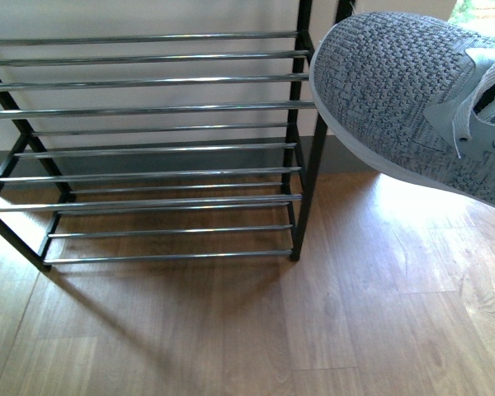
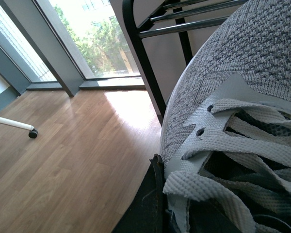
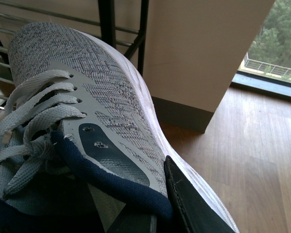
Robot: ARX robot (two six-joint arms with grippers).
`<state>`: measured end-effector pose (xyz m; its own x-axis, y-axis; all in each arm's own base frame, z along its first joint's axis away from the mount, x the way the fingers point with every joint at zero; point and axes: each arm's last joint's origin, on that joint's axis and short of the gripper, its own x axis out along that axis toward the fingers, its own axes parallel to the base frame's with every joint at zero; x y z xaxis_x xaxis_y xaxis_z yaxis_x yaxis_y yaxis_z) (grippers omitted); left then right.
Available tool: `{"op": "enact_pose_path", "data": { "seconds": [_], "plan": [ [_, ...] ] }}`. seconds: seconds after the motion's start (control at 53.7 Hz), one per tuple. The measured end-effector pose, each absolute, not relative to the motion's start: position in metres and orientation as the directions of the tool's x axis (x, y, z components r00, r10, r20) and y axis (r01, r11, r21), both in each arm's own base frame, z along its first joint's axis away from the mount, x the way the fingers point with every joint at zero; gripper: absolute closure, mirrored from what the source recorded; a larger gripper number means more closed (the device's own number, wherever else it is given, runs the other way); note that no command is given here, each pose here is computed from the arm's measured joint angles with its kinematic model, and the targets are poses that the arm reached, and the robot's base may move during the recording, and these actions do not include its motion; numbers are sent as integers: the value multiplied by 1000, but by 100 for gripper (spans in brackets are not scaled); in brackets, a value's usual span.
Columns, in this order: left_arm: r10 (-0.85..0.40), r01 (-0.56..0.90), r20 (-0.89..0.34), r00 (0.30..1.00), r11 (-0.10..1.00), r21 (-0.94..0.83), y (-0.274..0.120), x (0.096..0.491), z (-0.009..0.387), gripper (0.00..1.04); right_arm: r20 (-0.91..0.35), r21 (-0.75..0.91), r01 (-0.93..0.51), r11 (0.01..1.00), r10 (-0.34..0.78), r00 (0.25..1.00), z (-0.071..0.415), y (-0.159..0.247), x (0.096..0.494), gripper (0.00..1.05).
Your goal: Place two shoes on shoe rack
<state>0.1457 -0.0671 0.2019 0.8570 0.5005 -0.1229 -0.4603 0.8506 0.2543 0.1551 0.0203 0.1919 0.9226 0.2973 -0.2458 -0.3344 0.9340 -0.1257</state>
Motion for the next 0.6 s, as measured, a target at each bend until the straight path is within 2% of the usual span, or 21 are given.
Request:
{"op": "enact_pose_path", "data": {
  "seconds": [0.596],
  "plan": [
    [503, -463, -122, 856, 849, 255, -67, 146, 202, 103, -251, -123, -341, 932, 304, 919, 190, 21, 155, 103]
  ]
}}
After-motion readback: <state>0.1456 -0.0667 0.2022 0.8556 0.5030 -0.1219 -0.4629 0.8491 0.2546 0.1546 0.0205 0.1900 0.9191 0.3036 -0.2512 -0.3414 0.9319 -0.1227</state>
